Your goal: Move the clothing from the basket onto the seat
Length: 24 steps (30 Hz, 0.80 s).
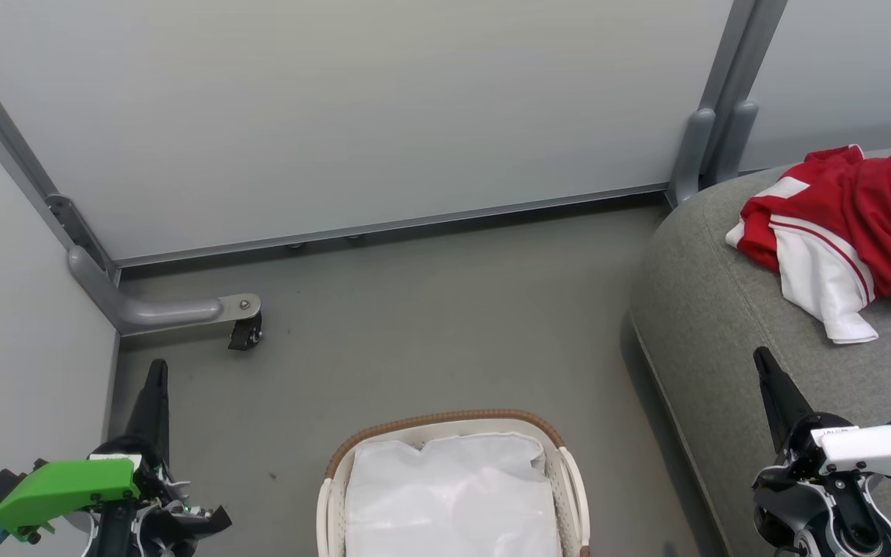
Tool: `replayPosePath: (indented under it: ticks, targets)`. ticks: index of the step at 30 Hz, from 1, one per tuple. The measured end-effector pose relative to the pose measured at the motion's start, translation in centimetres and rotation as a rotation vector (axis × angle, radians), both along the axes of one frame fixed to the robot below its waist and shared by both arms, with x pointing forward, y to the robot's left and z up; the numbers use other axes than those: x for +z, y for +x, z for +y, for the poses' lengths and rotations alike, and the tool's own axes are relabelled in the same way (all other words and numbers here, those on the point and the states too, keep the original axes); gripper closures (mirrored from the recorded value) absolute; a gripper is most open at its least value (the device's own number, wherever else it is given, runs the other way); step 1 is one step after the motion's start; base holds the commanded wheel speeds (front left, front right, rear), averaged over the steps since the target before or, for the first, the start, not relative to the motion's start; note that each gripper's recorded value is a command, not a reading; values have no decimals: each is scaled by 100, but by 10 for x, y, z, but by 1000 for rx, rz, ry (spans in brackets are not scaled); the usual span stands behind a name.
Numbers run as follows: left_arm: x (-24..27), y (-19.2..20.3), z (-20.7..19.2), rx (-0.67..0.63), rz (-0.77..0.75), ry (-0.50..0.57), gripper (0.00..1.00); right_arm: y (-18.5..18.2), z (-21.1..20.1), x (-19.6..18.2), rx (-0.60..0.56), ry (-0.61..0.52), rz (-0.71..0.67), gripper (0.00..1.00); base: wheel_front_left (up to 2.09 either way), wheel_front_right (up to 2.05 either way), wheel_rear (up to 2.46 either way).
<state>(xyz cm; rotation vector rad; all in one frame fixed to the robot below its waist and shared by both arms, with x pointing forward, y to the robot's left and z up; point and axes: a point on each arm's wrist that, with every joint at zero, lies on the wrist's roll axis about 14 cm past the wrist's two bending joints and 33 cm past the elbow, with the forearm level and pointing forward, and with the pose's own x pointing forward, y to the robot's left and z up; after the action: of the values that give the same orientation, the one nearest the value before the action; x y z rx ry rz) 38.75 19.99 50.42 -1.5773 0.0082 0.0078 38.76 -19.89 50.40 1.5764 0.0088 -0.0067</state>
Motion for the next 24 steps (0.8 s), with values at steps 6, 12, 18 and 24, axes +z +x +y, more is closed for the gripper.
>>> replayPosePath:
  ticks: [6,12,18,24]
  targets:
    - [0,0,0,1,0,0,100,0,0,0,0,0,0,100,0,0,0]
    - [0,0,0,1,0,2,100,0,0,0,0,0,0,100,0,0,0]
    - [0,0,0,0,0,1,100,0,0,0,0,0,0,100,0,0,0]
    - [0,0,0,-1,0,1,100,0,0,0,0,0,0,100,0,0,0]
